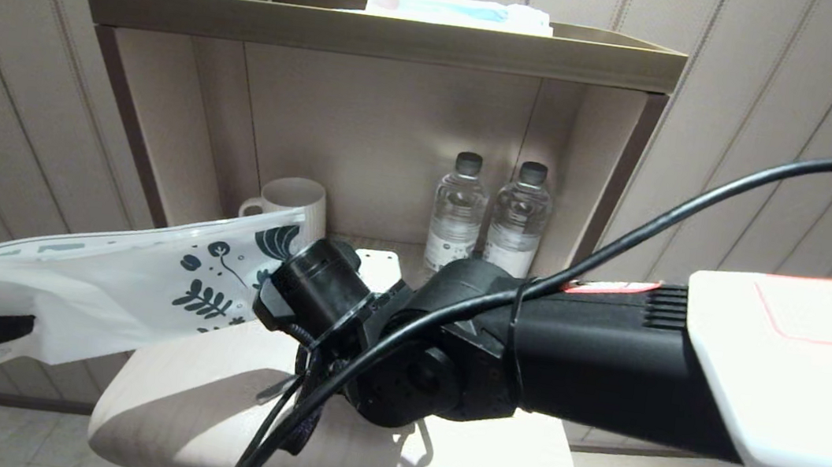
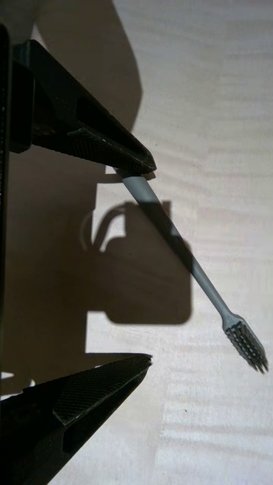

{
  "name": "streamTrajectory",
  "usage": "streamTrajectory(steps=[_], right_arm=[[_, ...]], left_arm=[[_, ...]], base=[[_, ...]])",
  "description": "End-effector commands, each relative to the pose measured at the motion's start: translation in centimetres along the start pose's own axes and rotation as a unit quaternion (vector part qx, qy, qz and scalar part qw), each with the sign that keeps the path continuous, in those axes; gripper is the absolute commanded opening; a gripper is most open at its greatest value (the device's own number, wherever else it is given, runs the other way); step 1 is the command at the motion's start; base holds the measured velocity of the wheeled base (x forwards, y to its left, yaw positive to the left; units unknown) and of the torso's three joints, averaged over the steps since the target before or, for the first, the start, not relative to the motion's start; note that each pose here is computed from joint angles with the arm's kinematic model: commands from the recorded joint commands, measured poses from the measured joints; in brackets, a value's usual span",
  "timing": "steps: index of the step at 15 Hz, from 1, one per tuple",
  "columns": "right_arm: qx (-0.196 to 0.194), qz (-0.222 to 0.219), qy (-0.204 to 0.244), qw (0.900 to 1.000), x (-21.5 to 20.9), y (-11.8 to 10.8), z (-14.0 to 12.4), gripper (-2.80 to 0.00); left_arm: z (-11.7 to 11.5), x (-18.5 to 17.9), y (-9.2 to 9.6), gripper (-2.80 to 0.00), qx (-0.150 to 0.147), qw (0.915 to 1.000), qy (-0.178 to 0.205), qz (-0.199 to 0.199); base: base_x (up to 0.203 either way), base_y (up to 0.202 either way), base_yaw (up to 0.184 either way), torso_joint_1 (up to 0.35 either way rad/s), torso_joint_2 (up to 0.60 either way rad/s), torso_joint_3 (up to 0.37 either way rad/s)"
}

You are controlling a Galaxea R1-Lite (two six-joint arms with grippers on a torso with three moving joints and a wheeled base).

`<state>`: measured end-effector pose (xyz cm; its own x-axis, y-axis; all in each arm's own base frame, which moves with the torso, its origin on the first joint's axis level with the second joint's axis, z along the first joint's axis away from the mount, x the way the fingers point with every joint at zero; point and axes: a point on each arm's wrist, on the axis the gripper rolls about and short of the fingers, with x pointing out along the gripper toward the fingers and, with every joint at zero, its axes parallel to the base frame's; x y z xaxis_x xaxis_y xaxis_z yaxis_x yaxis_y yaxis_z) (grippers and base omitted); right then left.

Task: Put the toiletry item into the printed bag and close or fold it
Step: Pick up a toothbrush

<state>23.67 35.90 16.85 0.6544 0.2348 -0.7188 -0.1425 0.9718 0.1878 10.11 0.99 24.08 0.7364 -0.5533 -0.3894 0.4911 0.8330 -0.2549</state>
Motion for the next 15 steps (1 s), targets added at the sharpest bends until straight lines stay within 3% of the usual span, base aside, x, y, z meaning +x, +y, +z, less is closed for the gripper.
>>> streamTrajectory(steps=[1,5,10,15], right_arm=[[-0.006,-0.005,0.008,1.0,-0.2,-0.1,-0.7,0.0],[-0.02,-0.017,0.025,0.999,-1.4,-1.4,-1.8,0.0],[0.0,-0.034,0.023,0.999,-2.1,-3.6,-1.0,0.0],[0.006,-0.03,0.03,0.999,-1.2,-3.6,-0.6,0.0]], left_arm=[[0.0,-0.1,-0.1,-2.8,0.001,1.0,-0.001,-0.002],[0.0,0.2,0.2,-2.8,0.001,1.0,-0.003,-0.007],[-0.1,0.2,0.1,-2.8,-0.001,0.9998,-0.004,-0.02],[-0.1,0.3,0.2,-2.8,-0.003,0.9998,-0.002,-0.02]], base=[[0.0,0.0,0.0,0.0,0.0,0.0],[0.0,0.0,0.0,0.0,0.0,0.0],[0.0,0.0,0.0,0.0,0.0,0.0],[0.0,0.0,0.0,0.0,0.0,0.0]])
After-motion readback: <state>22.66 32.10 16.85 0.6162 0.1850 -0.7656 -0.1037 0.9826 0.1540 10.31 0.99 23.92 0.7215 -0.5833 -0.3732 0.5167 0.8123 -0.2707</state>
